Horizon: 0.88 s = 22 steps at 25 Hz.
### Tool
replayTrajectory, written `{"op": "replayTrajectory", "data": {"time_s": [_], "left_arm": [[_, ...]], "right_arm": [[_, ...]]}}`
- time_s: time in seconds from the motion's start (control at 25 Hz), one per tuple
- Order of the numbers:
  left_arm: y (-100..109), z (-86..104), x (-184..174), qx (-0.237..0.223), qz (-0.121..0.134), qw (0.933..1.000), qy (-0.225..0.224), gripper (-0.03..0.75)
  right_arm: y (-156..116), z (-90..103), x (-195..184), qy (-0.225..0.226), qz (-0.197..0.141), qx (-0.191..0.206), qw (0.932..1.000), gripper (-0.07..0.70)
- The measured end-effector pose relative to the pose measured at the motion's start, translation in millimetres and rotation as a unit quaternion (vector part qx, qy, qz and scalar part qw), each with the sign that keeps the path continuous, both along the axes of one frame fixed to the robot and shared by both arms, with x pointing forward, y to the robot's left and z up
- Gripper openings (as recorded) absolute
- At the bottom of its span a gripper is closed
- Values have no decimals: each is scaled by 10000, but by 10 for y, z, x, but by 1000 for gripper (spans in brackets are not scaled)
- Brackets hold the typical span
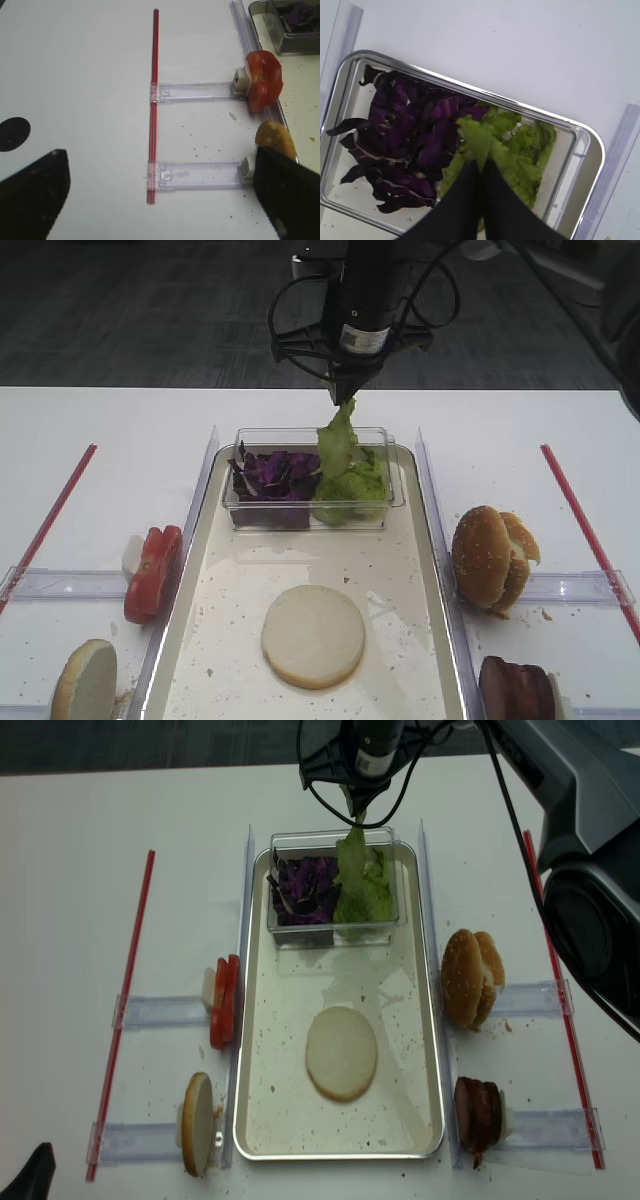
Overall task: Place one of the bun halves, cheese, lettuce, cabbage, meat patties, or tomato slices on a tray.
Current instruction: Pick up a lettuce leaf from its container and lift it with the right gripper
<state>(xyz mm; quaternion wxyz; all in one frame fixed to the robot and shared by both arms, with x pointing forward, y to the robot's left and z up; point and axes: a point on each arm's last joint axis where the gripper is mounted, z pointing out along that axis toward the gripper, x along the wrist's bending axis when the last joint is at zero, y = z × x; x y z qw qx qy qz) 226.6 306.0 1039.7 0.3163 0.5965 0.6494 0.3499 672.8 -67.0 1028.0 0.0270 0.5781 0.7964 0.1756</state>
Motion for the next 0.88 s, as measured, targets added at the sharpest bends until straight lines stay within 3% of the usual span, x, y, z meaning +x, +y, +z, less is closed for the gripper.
{"op": "replayTrajectory", "data": {"time_s": [0.28,0.48,0.88], "left_arm": [[0,0,0,0,0,10000,0,687],[0,0,0,0,0,10000,0,687],[0,0,0,0,0,10000,0,687]], "right_arm": [[5,13,-6,10,0,46,10000,46],[-8,151,-102,41,2,238,9997,46],[-209,177,-740,606,230,-202,9977,46]]}}
